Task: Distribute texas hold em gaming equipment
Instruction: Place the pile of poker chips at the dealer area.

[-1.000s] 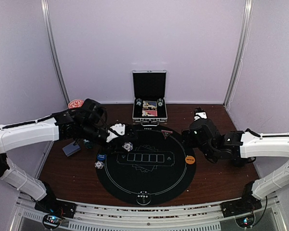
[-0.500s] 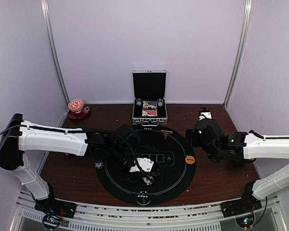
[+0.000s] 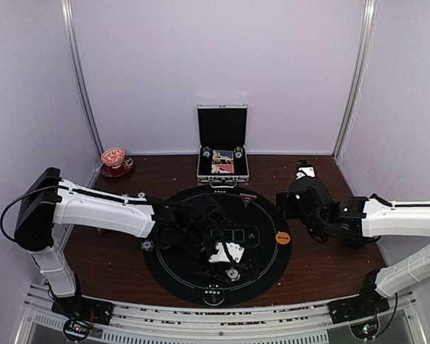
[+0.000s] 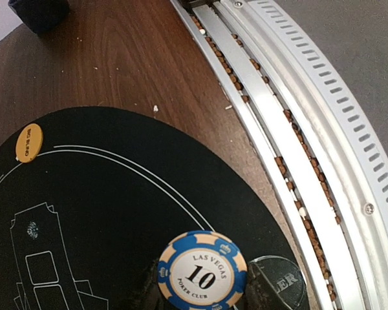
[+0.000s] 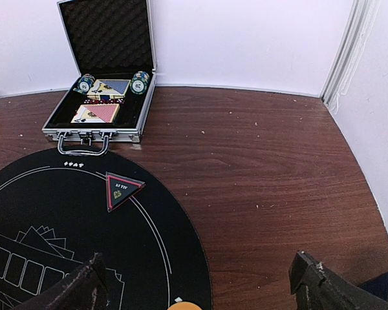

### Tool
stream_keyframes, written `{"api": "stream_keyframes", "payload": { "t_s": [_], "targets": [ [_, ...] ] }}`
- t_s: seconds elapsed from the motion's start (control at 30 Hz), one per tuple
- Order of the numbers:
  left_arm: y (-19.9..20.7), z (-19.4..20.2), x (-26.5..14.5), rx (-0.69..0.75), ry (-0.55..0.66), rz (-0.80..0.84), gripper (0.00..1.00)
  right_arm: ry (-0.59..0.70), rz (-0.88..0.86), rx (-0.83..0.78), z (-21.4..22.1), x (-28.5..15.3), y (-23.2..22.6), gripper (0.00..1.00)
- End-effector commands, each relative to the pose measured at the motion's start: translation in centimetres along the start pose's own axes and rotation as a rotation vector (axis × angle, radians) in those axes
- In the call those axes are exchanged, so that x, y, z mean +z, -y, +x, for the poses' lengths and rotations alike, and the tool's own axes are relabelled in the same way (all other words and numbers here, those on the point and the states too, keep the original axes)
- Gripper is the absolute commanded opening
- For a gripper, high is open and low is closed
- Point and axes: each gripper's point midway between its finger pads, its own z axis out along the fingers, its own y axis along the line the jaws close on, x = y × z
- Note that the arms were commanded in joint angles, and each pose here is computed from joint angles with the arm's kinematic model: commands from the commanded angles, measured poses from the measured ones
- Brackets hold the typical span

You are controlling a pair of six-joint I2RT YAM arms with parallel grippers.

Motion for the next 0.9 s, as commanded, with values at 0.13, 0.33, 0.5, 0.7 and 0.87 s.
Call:
{"api": "stream_keyframes", "payload": {
  "t_s": [0.13, 0.33, 0.5, 0.7, 0.87],
  "targets": [
    [-0.7, -0.2, 2.3, 0.013, 0.012, -0.049, 0.31, 0.012, 0.03, 0.002, 0.1, 0.4, 0.4, 1.0],
    [-0.5, 0.7, 3.4, 0.01, -0.007, -0.068, 0.32, 0.009, 0.028, -0.001, 0.2, 0.4, 0.3, 1.0],
    [-0.2, 1.3, 4.4, 0.013, -0.024, -0.069, 0.32, 0.006, 0.026, -0.003, 0.3, 0.5, 0.3, 1.0],
    [0.7, 1.3, 5.1, 0.021, -0.03, -0.043, 0.33, 0.006, 0.025, -0.005, 0.3, 0.5, 0.2, 1.0],
    [1.4, 1.5, 5.4, 0.03, -0.038, -0.019, 0.33, 0.005, 0.027, -0.006, 0.3, 0.5, 0.2, 1.0]
  ]
}}
